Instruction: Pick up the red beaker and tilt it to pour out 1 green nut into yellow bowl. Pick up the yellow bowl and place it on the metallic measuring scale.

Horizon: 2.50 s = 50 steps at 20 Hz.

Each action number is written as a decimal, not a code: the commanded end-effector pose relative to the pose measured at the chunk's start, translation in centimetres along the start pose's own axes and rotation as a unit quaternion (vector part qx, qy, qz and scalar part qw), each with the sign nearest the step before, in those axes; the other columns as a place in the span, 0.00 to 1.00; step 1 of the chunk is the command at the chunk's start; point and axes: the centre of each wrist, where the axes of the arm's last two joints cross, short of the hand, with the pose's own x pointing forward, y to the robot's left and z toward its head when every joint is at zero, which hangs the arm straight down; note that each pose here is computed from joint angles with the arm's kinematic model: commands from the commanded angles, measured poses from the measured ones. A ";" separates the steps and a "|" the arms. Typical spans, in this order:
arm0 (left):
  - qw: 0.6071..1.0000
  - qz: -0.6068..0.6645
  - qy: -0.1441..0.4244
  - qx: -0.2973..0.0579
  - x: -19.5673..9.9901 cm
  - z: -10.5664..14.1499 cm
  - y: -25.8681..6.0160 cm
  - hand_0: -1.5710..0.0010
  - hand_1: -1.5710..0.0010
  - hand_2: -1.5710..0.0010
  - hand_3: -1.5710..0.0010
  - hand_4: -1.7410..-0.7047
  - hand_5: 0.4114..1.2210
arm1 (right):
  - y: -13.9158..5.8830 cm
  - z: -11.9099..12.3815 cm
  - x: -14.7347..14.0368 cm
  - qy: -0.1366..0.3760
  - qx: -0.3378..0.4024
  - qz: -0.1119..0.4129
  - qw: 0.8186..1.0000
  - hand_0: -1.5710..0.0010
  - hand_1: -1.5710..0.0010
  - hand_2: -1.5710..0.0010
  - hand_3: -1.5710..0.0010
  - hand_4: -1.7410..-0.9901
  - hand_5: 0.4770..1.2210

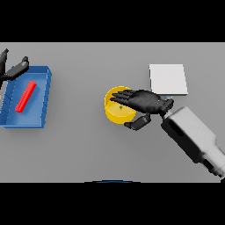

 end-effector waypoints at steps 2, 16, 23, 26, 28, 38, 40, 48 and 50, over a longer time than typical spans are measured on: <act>1.000 0.001 -0.003 0.001 0.0 0.0 0.2 1.00 1.00 1.00 1.00 0.91 0.39 | 0.0 -0.7 0.0 0.003 0.013 0.009 1.000 1.00 1.00 1.00 1.00 0.65 0.26; 1.000 -0.005 0.000 0.000 0.2 0.7 -0.3 1.00 1.00 1.00 1.00 0.91 0.40 | 1.9 -2.5 -0.8 -0.003 0.049 -0.005 0.999 1.00 0.99 0.95 0.92 0.54 0.43; 1.000 -0.003 0.002 0.003 0.2 0.7 0.0 1.00 1.00 1.00 1.00 0.92 0.40 | 1.8 -2.4 -0.2 0.002 0.064 0.006 0.998 0.40 0.49 0.50 0.38 0.29 0.85; 1.000 -0.003 0.000 0.003 0.0 0.3 0.1 1.00 1.00 1.00 1.00 0.91 0.40 | 1.6 -2.1 -0.2 -0.002 0.068 0.004 0.998 0.21 0.25 0.26 0.33 0.16 0.92; 1.000 -0.005 0.003 -0.002 0.0 0.4 -0.3 1.00 1.00 1.00 1.00 0.92 0.40 | 1.2 -1.8 0.0 0.002 0.065 0.011 0.998 0.13 0.16 0.16 0.29 0.11 0.95; 1.000 -0.006 -0.003 0.007 -0.2 0.5 0.1 1.00 1.00 1.00 1.00 0.92 0.40 | -3.0 0.8 -0.2 0.016 0.041 0.015 0.999 0.01 0.02 0.02 0.16 0.03 0.99; 1.000 0.001 -0.009 0.006 0.2 0.4 0.4 1.00 1.00 1.00 1.00 0.91 0.40 | -3.6 0.9 0.1 0.029 0.042 0.014 0.999 0.01 0.01 0.01 0.17 0.03 1.00; 1.000 -0.006 -0.013 0.007 0.1 0.5 0.7 1.00 1.00 1.00 1.00 0.92 0.42 | -6.3 2.6 -1.4 0.089 0.004 0.028 0.996 0.04 0.01 0.00 0.16 0.02 1.00; 1.000 -0.001 -0.013 0.005 0.3 0.4 0.7 1.00 1.00 1.00 1.00 0.92 0.42 | -6.6 2.8 -2.1 0.112 0.003 0.023 0.993 0.03 0.01 0.00 0.12 0.02 1.00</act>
